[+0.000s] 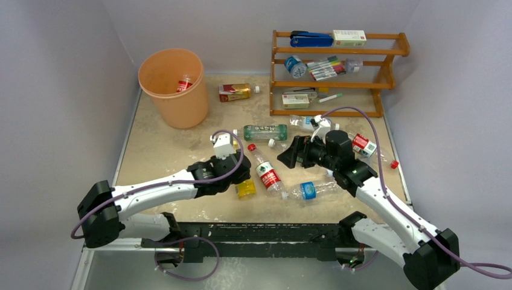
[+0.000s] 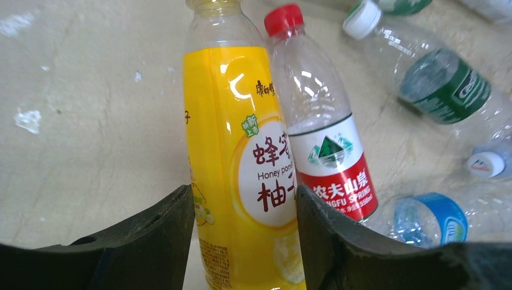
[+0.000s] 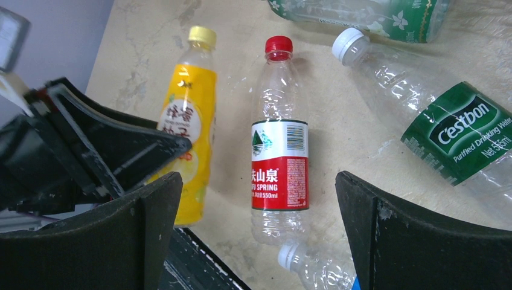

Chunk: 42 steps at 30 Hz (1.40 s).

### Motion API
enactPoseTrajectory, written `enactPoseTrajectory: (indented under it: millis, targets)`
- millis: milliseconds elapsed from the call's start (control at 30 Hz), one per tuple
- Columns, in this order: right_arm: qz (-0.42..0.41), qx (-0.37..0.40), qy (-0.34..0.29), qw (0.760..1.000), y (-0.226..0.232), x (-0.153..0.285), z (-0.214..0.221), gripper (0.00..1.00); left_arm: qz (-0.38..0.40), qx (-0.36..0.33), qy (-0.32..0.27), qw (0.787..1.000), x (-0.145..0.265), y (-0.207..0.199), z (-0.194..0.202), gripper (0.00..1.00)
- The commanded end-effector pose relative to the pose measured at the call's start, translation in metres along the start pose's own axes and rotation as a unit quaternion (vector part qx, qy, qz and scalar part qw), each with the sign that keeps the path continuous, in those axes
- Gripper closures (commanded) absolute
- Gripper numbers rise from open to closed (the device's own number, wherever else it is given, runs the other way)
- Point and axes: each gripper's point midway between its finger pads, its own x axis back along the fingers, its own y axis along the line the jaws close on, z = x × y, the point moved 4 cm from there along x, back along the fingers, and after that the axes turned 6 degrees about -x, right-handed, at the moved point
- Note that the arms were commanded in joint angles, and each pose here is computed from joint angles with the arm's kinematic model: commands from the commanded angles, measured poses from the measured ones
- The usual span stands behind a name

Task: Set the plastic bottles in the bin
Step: Pick up the plastic bottle at the center of the board, then place the plastic bottle in the trash bin.

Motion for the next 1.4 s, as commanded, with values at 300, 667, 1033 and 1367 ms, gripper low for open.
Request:
enactPoseTrajectory:
  millis: [300,667,1033,1367]
  targets:
    - [-0.010,0.011,-0.048,0.999,0.018,0.022,-0.024,0.00,-0.017,0.005,-0.088,0.996,0.041,0.011,-0.111,0.53]
    - [-0.008,0.007,-0.046,0.999,0.017,0.033,-0.017,0.00,-0.030,0.004,-0.124,0.992,0.054,0.009,-0.181,0.53]
    - [-0.008,0.000,-0.052,0.999,0.014,0.041,-0.010,0.00,-0.036,0.018,-0.161,0.986,0.066,0.018,-0.263,0.53]
    - [-0.004,-0.006,-0.061,0.998,0.012,0.047,-0.007,0.00,-0.049,0.052,-0.187,0.980,0.062,0.059,-0.340,0.53]
